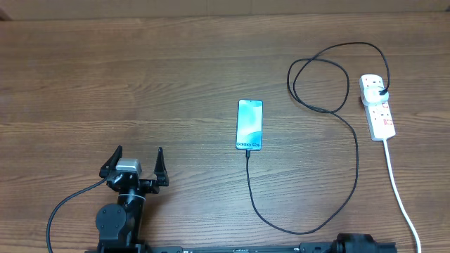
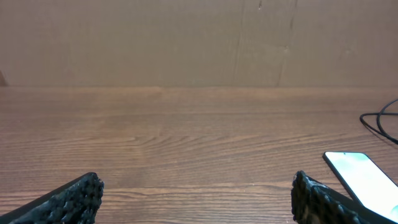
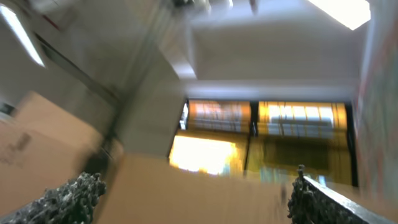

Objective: Plug charger to phone and switch on socket

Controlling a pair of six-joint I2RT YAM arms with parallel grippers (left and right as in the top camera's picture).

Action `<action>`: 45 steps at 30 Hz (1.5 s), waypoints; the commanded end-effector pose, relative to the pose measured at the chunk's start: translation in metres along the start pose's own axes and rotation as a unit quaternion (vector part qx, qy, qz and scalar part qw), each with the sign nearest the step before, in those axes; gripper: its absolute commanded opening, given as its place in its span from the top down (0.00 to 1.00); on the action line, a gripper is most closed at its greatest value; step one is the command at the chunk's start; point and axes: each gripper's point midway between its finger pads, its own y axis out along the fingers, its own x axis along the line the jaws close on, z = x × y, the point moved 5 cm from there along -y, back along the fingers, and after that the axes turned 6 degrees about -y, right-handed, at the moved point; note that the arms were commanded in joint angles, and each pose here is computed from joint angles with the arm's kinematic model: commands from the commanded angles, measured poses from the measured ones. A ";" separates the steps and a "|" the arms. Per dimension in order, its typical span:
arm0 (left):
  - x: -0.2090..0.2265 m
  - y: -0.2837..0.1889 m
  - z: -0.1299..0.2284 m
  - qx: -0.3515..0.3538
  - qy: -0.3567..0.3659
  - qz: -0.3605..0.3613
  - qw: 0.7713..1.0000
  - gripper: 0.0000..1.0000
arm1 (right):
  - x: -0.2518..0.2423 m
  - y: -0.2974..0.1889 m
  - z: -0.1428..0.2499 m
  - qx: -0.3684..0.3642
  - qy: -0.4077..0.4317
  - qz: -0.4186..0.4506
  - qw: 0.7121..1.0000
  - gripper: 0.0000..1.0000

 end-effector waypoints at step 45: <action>0.001 0.000 0.001 -0.003 0.013 -0.005 1.000 0.00 | -0.045 -0.078 0.426 0.358 0.115 0.164 0.912 0.00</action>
